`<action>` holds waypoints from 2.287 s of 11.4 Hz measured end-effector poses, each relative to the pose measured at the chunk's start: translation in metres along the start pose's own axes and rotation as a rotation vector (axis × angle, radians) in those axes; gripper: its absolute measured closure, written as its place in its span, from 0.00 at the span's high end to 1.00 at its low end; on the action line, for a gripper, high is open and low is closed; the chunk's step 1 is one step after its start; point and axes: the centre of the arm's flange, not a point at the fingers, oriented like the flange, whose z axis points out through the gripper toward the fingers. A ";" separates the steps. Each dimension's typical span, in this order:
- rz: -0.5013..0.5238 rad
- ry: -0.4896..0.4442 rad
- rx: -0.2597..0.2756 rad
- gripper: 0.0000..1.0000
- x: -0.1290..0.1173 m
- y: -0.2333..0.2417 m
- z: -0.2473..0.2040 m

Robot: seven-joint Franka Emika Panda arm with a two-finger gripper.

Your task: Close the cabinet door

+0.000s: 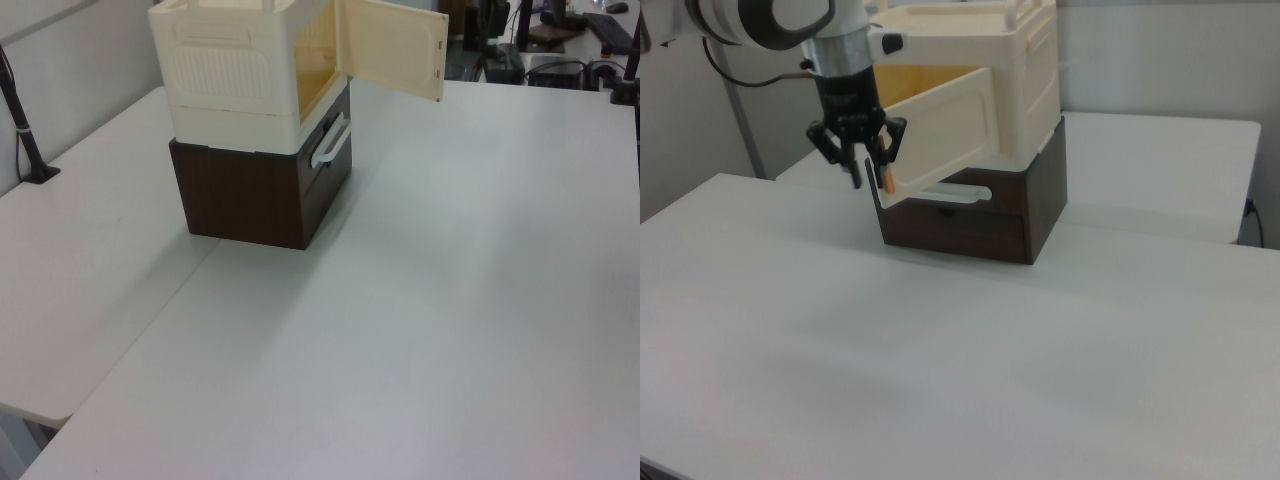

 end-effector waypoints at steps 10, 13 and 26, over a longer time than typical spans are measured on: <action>-0.294 0.294 -0.158 0.06 0.091 -0.002 0.038; -0.173 0.395 -0.165 0.06 0.137 -0.040 0.052; 0.149 0.624 -0.156 0.13 0.180 -0.063 0.068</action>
